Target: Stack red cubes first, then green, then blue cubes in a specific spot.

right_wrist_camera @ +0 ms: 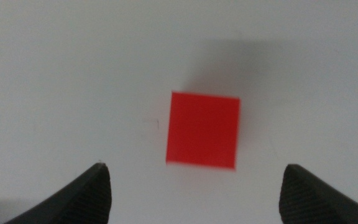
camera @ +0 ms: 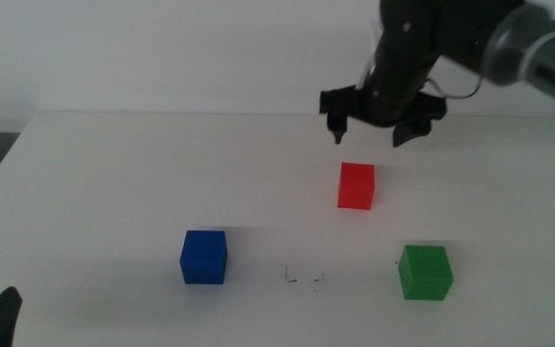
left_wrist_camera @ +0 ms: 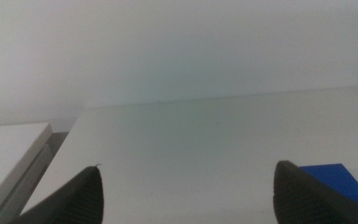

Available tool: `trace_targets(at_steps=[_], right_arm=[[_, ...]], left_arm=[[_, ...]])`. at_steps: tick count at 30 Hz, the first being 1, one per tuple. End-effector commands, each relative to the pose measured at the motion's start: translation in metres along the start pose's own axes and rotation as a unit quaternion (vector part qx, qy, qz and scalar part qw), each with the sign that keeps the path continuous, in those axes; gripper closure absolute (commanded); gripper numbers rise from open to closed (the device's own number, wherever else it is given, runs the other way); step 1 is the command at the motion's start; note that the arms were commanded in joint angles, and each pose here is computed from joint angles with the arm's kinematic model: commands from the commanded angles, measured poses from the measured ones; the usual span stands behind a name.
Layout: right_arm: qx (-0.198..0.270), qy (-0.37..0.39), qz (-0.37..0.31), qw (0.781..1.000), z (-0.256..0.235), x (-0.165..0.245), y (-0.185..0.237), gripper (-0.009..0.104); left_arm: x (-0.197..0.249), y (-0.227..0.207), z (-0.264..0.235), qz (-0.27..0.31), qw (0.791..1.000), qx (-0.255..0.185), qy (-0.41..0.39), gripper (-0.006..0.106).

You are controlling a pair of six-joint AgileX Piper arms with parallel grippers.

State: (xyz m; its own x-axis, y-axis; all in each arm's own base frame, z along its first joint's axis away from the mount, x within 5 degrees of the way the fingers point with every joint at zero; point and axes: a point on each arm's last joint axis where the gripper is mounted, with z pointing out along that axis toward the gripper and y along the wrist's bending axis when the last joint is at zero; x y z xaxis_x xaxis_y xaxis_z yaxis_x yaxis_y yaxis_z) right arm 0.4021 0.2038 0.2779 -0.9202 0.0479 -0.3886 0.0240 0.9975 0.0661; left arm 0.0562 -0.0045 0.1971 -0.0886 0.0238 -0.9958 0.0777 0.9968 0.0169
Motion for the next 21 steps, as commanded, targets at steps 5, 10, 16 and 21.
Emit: trace_targets(at_steps=[5,10,16,21], right_arm=[[0.002,-0.023,0.022,0.999,0.039,-0.006,0.007,0.012],[0.024,-0.021,0.047,0.998,0.056,-0.005,0.005,0.012],[0.044,-0.021,0.052,0.997,0.066,-0.004,0.003,0.012],[0.043,-0.008,0.055,0.998,0.077,-0.001,0.004,0.012]], left_arm=[[-0.001,0.000,0.000,-0.001,1.000,-0.001,-0.008,0.007],[-0.001,0.000,0.000,-0.001,1.000,-0.001,-0.008,0.007],[-0.001,0.000,0.000,-0.001,1.000,-0.001,-0.008,0.007],[-0.001,0.000,0.000,-0.001,1.000,-0.001,-0.008,0.007]])
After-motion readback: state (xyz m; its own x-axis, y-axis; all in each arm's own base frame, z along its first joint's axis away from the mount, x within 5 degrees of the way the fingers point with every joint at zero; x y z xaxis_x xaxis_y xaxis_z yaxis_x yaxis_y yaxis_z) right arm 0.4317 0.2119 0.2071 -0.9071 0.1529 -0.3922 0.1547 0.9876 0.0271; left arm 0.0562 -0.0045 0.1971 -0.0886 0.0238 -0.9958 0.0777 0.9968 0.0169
